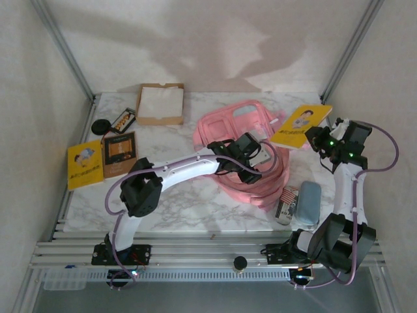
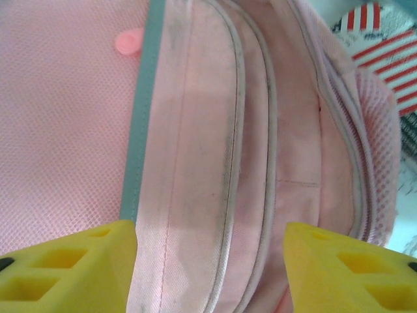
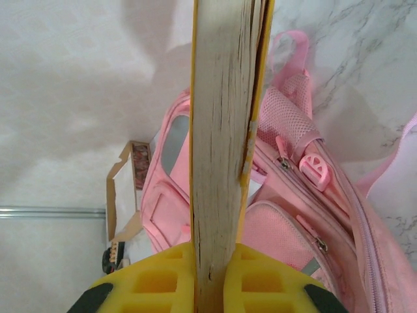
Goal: Pack the student bag
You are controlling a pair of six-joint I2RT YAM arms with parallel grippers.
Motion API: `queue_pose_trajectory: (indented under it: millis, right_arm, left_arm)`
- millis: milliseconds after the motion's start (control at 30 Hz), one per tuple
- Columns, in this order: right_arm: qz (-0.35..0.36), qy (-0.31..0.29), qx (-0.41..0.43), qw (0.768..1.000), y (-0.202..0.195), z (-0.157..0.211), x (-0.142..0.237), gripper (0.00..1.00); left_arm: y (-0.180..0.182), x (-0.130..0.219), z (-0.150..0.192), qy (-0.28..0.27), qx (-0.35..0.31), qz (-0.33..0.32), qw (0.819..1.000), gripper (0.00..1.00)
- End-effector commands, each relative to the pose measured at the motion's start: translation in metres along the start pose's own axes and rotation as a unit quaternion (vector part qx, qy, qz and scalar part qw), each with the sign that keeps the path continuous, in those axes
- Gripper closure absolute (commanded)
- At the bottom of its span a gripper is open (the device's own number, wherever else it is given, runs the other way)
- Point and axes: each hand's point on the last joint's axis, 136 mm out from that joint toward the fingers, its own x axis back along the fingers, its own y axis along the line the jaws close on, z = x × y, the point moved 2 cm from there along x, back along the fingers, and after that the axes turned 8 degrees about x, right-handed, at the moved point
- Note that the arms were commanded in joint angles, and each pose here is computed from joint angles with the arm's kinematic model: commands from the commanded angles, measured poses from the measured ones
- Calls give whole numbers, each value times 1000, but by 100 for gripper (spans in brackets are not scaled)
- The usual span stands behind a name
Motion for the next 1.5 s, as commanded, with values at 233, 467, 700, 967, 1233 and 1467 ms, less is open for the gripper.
queue_pose_trajectory:
  millis: [233, 467, 700, 967, 1233, 1467]
  right_arm:
    - [-23, -26, 21, 999, 9, -16, 5, 100]
    - [-20, -26, 25, 999, 7, -14, 5, 100]
    - [-19, -26, 27, 999, 7, -13, 6, 100]
    - [-17, -28, 31, 999, 8, -14, 7, 100]
    - [-18, -28, 31, 999, 8, -12, 8, 100]
    - [-16, -23, 34, 999, 9, -10, 9, 100]
  left_arm:
    - [6, -36, 22, 45, -46, -21, 998, 31]
    - [32, -40, 8, 18, -30, -57, 998, 41]
    - [53, -46, 6, 8, -13, -54, 998, 66]
    - [62, -50, 5, 4, -8, -43, 999, 90]
    - [70, -41, -2, -10, -5, -51, 999, 100]
    - [81, -15, -18, -35, 12, -78, 996, 100]
